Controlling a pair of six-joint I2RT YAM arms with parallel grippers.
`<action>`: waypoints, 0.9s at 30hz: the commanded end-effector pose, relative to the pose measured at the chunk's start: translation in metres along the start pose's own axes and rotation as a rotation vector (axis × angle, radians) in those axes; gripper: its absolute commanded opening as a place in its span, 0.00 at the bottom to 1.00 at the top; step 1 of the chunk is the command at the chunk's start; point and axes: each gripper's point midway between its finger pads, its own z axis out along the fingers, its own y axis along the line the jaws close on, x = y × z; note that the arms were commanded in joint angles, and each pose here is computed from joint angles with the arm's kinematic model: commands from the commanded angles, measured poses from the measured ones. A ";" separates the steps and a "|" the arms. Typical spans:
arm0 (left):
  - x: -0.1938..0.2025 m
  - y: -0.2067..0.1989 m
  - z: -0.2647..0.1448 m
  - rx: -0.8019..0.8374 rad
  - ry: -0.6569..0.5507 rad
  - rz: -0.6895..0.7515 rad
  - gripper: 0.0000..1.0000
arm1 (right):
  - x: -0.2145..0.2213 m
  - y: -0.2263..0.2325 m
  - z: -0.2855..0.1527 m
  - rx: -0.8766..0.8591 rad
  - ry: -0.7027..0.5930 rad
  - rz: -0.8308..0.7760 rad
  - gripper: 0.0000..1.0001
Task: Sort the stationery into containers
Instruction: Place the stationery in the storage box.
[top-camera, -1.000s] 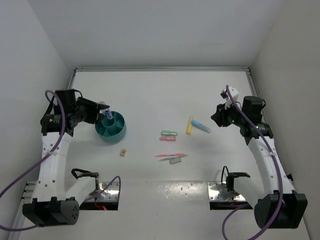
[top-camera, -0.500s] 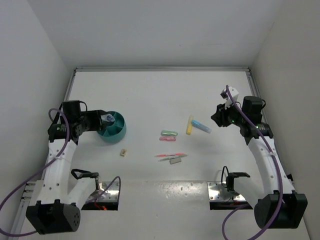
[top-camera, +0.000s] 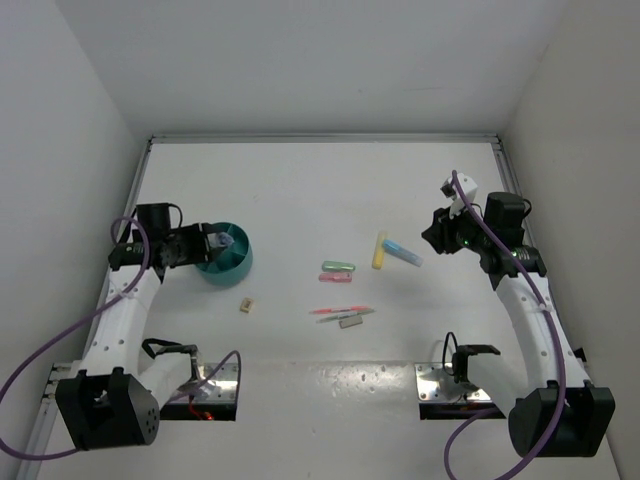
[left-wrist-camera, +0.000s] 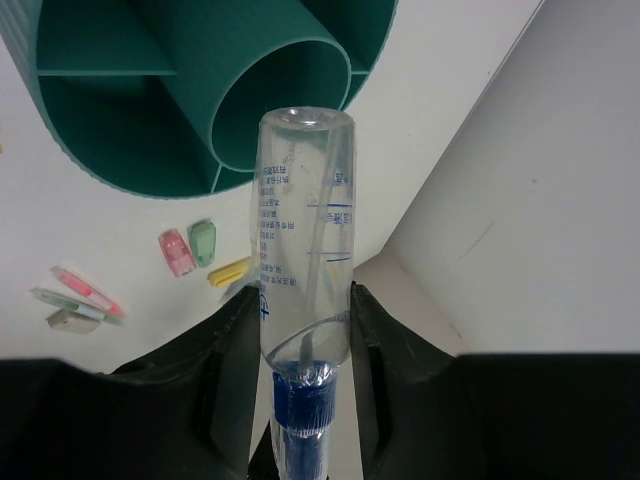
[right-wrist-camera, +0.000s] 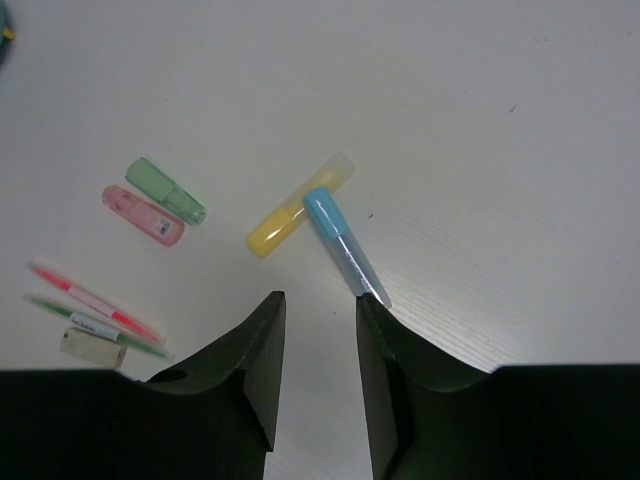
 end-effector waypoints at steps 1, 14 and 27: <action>0.002 -0.013 0.002 0.040 0.026 -0.006 0.00 | -0.024 -0.001 -0.005 -0.006 -0.065 -0.041 0.35; 0.001 -0.008 0.016 0.027 0.032 -0.001 0.02 | -0.024 -0.002 -0.005 0.003 -0.063 -0.040 0.35; 0.002 -0.001 0.024 0.004 0.045 0.011 0.23 | -0.024 -0.002 -0.005 0.003 -0.063 -0.040 0.35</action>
